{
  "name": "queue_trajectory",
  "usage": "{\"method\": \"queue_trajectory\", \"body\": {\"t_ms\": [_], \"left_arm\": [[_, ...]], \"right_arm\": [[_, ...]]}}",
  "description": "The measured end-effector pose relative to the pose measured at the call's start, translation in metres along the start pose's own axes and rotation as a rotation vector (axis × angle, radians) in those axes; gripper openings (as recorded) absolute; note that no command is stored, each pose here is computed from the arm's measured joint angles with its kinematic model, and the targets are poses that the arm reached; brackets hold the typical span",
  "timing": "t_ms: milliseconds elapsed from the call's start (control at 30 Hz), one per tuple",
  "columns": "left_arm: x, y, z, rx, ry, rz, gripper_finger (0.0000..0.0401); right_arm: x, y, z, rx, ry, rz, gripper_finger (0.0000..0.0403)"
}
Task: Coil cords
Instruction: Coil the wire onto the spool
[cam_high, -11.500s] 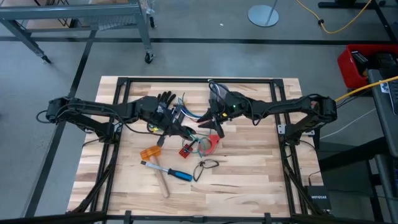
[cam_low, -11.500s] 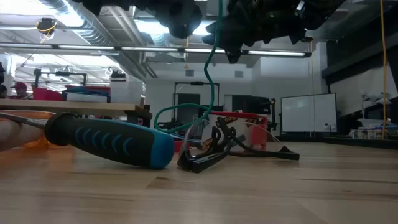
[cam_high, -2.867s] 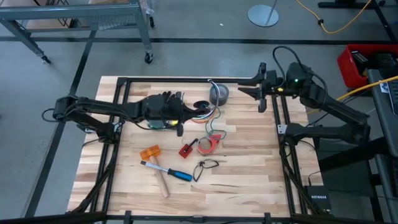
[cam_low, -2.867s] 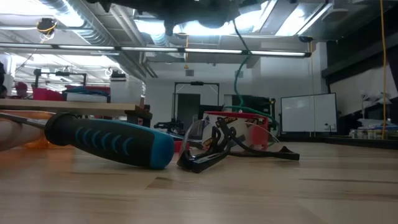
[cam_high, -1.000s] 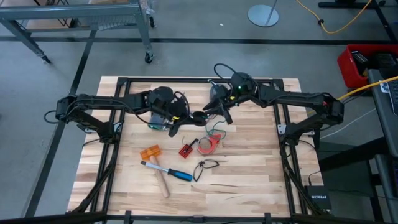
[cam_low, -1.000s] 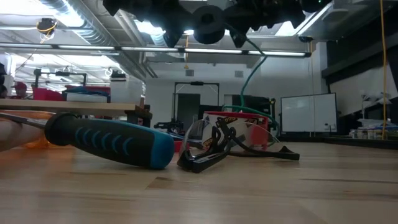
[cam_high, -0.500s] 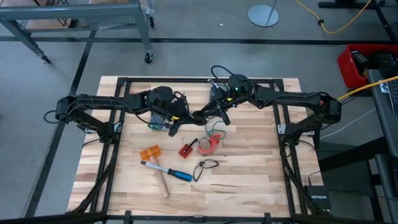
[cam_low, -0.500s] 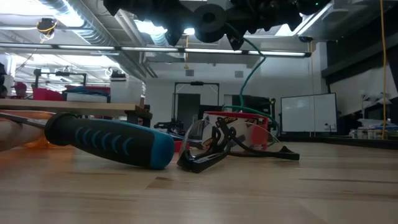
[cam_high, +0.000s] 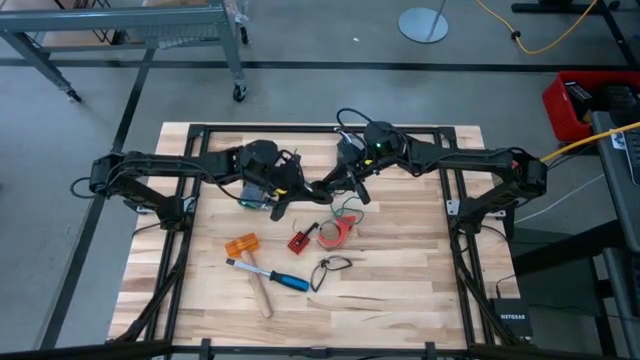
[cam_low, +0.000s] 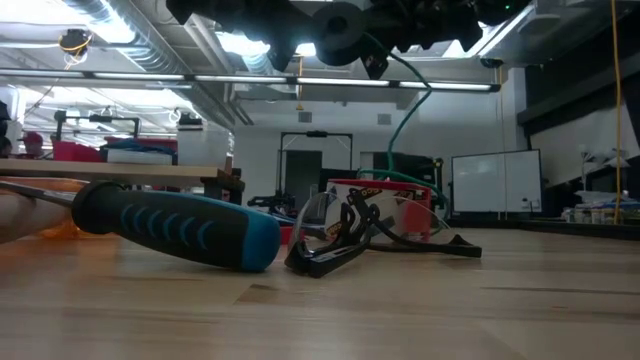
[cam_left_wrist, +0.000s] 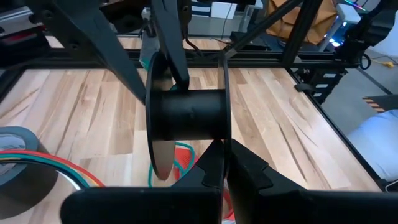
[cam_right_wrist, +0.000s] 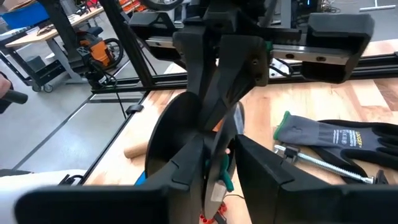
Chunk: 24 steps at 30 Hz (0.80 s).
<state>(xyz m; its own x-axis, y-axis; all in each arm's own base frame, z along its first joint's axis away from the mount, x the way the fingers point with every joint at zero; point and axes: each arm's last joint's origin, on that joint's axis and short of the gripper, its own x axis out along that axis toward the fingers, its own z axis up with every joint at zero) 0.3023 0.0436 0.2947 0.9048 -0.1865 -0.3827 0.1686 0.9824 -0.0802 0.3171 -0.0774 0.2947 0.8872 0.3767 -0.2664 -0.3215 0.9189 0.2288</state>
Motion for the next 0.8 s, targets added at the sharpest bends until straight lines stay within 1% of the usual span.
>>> {"method": "queue_trajectory", "body": {"t_ms": [67, 200, 233, 367, 433, 567, 700, 800], "left_arm": [[0.000, 0.000, 0.000, 0.000, 0.000, 0.002, 0.0000], [0.000, 0.000, 0.001, 0.041, -0.005, 0.016, 0.0000], [0.000, 0.000, 0.001, 0.048, -0.004, 0.019, 0.0000], [0.000, 0.001, 0.002, 0.050, -0.015, 0.024, 0.0006], [0.000, 0.001, 0.003, 0.033, -0.028, 0.048, 0.0015], [0.000, 0.003, 0.005, 0.020, -0.044, 0.076, 0.0039], [-0.001, 0.004, 0.008, 0.039, -0.066, 0.103, 0.0068], [-0.001, 0.005, 0.007, 0.035, -0.057, 0.133, 0.0088]], "right_arm": [[0.000, 0.000, 0.000, -0.001, -0.002, 0.007, 0.0074], [0.000, -0.001, 0.000, -0.002, -0.004, 0.000, 0.0019], [0.000, -0.001, 0.000, -0.002, -0.004, -0.005, 0.0012], [0.000, -0.001, 0.000, -0.001, -0.003, -0.011, 0.0017], [-0.002, -0.003, 0.001, 0.000, -0.006, -0.018, 0.0010], [-0.009, -0.008, 0.002, 0.006, -0.015, -0.037, 0.0008], [-0.020, -0.015, 0.004, 0.018, -0.026, -0.064, 0.0005], [-0.028, -0.020, 0.007, 0.018, -0.041, -0.089, 0.0005]]}}
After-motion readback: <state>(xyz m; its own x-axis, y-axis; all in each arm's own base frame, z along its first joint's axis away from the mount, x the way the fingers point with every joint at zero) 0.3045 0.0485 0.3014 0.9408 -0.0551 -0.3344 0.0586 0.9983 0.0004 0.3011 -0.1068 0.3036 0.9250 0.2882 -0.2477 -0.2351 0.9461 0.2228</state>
